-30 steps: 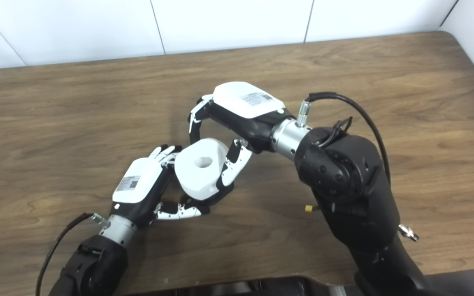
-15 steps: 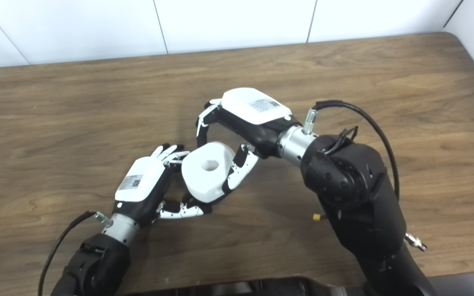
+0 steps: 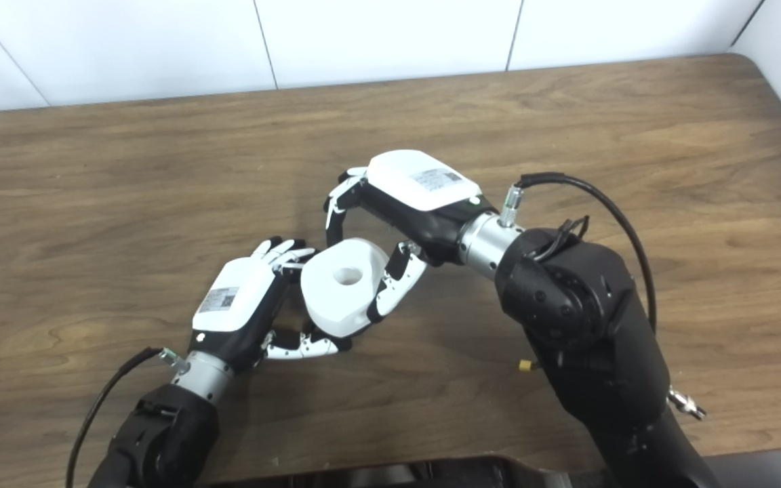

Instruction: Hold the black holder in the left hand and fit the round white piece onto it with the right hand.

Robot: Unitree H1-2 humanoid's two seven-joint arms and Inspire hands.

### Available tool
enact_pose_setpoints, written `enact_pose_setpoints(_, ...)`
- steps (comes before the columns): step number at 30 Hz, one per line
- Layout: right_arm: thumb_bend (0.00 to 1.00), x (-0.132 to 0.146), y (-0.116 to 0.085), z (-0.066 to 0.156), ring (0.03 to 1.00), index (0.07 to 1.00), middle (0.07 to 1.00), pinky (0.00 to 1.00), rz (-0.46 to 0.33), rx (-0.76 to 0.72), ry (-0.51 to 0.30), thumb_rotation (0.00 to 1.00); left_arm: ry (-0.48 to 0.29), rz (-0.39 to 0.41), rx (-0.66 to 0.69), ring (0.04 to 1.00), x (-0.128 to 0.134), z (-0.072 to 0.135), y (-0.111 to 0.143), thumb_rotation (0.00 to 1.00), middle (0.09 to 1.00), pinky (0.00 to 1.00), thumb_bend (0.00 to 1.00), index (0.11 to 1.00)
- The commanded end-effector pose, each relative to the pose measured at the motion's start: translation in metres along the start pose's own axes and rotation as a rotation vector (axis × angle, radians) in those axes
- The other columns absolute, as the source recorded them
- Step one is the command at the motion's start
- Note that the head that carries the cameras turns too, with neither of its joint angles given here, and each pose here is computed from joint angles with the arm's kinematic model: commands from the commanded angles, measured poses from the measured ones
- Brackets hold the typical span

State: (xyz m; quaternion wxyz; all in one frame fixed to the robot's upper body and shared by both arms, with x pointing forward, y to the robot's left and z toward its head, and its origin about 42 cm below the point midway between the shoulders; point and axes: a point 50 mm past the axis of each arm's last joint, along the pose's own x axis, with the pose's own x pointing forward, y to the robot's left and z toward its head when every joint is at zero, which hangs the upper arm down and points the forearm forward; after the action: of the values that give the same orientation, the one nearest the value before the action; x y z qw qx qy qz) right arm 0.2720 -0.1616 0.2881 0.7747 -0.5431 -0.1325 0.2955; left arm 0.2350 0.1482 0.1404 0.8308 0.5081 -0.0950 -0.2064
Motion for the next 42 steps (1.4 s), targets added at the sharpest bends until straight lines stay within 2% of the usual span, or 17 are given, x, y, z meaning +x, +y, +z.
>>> enact_pose_setpoints(1, 0.52, 0.001, -0.006, 0.005, 0.908, 0.484, 0.791, 0.79, -0.047, -0.028, -0.029, 0.13, 0.001, -0.056, 0.021, 0.921, 0.000, 0.003, -0.008, 0.06, 0.827, 0.97, 0.52, 0.487)
enact_pose_setpoints(14, 0.52, 0.005, -0.001, 0.008, 0.892, 0.483, 0.784, 0.77, -0.055, -0.034, -0.038, 0.13, 0.003, -0.054, 0.016, 0.927, 0.001, 0.006, -0.008, 0.06, 0.827, 0.99, 0.52, 0.487)
enact_pose_setpoints(42, 0.52, -0.001, 0.000, -0.003, 0.893, 0.492, 0.790, 0.76, -0.029, -0.077, -0.003, 0.15, 0.002, -0.056, 0.018, 0.920, 0.000, 0.001, -0.006, 0.06, 0.819, 0.97, 0.52, 0.487)
